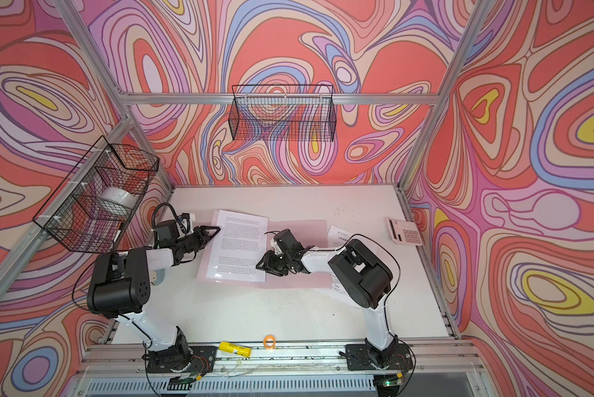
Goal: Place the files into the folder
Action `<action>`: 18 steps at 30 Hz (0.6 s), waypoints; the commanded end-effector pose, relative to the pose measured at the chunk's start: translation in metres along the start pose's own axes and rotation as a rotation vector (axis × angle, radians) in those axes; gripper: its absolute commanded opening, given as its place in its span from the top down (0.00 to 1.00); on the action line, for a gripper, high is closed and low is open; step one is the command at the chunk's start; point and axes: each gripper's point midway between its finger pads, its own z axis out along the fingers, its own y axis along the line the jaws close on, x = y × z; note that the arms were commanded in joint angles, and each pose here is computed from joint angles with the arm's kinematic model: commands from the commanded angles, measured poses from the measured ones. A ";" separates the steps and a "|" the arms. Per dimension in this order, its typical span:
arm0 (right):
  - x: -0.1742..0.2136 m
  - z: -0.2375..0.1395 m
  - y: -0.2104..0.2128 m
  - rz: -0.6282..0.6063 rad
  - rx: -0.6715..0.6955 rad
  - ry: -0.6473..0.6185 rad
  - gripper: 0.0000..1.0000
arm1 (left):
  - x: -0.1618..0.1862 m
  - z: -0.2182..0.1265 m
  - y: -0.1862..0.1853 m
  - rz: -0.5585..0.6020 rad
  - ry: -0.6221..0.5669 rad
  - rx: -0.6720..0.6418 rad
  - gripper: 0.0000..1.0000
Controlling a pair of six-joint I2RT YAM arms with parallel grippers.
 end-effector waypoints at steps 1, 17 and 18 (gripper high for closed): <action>0.010 0.012 -0.009 -0.015 0.059 0.035 0.54 | 0.002 -0.001 -0.010 0.026 -0.001 0.025 0.60; 0.023 0.027 0.006 -0.052 0.069 0.074 0.55 | 0.007 0.003 -0.012 0.039 0.017 0.013 0.58; 0.024 0.026 0.007 -0.053 0.071 0.072 0.55 | 0.006 0.003 -0.012 0.040 0.016 0.012 0.58</action>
